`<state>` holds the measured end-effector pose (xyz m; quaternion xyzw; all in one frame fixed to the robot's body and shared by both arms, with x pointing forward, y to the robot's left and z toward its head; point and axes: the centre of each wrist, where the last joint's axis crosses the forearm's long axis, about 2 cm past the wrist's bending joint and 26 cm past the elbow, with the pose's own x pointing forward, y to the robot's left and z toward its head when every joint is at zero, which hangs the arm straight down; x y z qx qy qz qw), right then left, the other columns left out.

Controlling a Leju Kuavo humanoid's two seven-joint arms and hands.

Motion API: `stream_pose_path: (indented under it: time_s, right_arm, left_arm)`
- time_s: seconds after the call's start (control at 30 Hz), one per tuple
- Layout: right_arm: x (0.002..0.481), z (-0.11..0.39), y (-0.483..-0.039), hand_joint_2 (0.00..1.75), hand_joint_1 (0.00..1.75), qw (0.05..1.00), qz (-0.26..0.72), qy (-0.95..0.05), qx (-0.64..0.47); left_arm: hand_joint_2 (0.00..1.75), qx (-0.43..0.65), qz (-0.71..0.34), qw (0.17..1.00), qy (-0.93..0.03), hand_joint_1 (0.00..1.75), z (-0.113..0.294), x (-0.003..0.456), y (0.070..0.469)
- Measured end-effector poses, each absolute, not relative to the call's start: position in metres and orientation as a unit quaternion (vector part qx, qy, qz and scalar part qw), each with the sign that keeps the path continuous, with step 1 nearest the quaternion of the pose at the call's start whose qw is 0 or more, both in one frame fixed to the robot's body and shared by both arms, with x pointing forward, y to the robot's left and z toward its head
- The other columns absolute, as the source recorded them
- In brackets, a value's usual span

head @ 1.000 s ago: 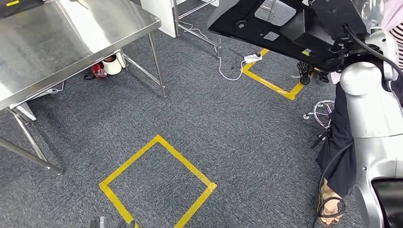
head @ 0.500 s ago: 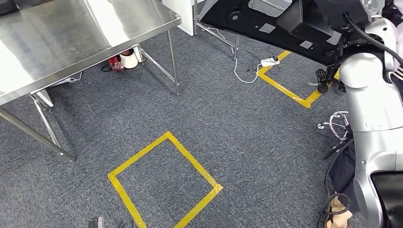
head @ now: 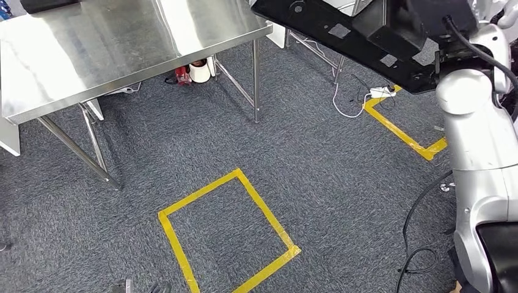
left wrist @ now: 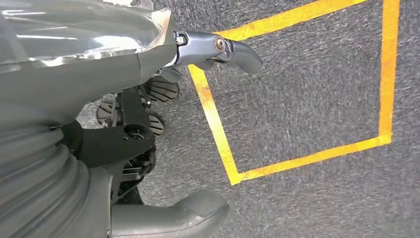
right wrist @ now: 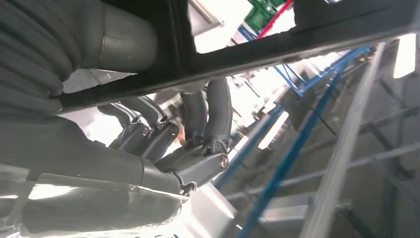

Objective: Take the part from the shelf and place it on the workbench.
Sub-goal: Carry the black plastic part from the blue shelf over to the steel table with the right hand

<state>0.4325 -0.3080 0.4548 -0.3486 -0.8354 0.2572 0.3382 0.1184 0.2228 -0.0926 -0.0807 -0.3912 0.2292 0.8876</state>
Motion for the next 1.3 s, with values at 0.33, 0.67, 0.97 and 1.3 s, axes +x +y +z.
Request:
stream_pose_path:
  time_s: [0.33, 0.67, 0.97, 1.3]
  right_arm:
    - [0.432, 0.451, -0.309, 1.75, 1.75, 0.342, 0.253, -0.838, -0.343]
    - [0.433, 0.437, -0.311, 1.75, 1.75, 0.354, 0.252, -0.836, -0.336]
    - [0.412, 0.366, -0.319, 1.75, 1.75, 0.379, 0.273, -0.826, -0.315]
    - [0.386, 0.325, -0.35, 1.75, 1.75, 0.401, 0.263, -0.818, -0.317]
  left_arm:
    - [1.75, -0.08, 0.226, 0.887, -0.394, 0.0, -0.093, 0.118, 0.223]
    - [1.75, -0.062, 0.203, 0.887, -0.411, 0.0, -0.093, 0.117, 0.221]
    - [1.75, -0.004, 0.164, 0.834, -0.526, 0.0, -0.089, 0.131, 0.238]
    - [1.75, 0.01, 0.107, 0.799, -0.592, 0.0, -0.076, 0.163, 0.271]
